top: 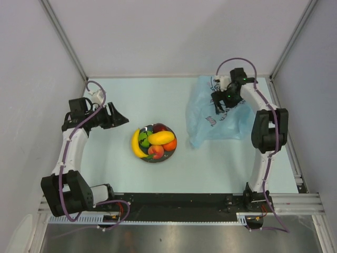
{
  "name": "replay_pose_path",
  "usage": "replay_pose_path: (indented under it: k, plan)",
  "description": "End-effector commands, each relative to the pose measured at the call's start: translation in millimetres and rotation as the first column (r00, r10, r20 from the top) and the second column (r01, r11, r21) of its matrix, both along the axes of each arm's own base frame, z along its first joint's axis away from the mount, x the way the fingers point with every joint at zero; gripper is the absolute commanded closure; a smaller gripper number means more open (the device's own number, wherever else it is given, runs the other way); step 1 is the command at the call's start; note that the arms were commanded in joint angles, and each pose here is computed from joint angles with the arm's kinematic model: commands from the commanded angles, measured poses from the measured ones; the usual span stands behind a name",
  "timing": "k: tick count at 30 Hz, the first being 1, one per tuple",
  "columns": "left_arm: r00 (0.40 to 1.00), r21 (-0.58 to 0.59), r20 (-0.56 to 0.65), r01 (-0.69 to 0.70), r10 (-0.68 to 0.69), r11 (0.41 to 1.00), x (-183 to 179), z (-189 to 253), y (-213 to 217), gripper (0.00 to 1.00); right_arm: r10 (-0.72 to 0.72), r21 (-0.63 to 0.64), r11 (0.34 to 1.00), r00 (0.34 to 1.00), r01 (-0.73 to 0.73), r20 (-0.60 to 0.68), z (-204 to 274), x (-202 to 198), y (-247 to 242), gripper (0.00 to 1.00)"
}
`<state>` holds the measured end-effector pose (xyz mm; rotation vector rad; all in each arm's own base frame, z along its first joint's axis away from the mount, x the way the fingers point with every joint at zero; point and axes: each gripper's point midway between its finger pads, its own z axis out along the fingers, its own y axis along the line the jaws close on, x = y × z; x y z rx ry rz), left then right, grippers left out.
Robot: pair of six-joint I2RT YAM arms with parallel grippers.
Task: Take the fake fruits out of the plastic bag
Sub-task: Reset both arms
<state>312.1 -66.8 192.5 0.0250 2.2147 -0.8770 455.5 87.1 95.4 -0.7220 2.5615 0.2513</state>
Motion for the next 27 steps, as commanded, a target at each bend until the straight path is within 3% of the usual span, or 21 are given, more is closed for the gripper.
replay_pose_path:
  k: [1, 4, 7, 8, 9, 14, 18, 22, 27]
  plan:
    - [0.998, 0.075, 0.066, 0.012, -0.017, 0.997, 11.6, 13.5, 6.8, 0.35, -0.247, 0.023, 0.968, 0.943, 0.249, 0.223, 79.1, 44.2, -75.3, 0.00]
    - [0.997, 0.099, 0.073, 0.007, -0.015, 0.995, 13.3, 17.2, 10.5, 0.35, -0.181, 0.167, 0.976, 0.950, 0.141, 0.256, 120.0, 39.4, -69.3, 0.00]
    - [0.997, 0.115, 0.072, 0.013, -0.021, 0.993, 14.2, 23.2, 11.8, 0.30, -0.008, 0.264, 0.962, 0.959, -0.070, 0.284, 155.4, 2.8, -20.8, 0.00]
    - [0.995, 0.119, 0.095, 0.020, -0.032, 0.993, 16.9, 31.3, 11.9, 0.08, 0.042, 0.259, 0.958, 0.956, -0.120, 0.290, 155.2, -5.8, 5.9, 0.00]
    - [0.994, 0.114, 0.101, 0.027, -0.038, 0.993, 17.2, 35.5, 10.8, 0.00, -0.006, 0.271, 0.960, 0.963, -0.070, 0.271, 153.8, -10.4, 16.2, 0.00]
    - [0.980, 0.154, 0.187, 0.031, -0.060, 0.988, 27.9, 70.8, 13.6, 0.00, -0.128, 0.168, 0.983, 0.935, 0.075, 0.332, 149.6, -30.7, 51.3, 0.00]
    - [0.958, 0.257, 0.277, -0.147, 0.073, 0.955, 51.0, 98.8, 43.4, 0.00, -0.081, 0.123, 0.992, 0.899, 0.031, 0.431, 174.8, -49.4, 73.6, 0.00]
    - [0.907, 0.286, 0.378, -0.307, 0.188, 0.908, 64.7, 129.4, 67.6, 0.00, -0.062, 0.112, 0.994, 0.901, 0.015, 0.430, 177.1, -54.1, 78.7, 0.00]
    - [0.854, 0.288, 0.420, -0.446, 0.307, 0.847, 66.8, 143.7, 87.9, 0.00, -0.071, 0.120, 0.992, 0.908, 0.023, 0.413, 171.6, -53.6, 80.4, 0.00]
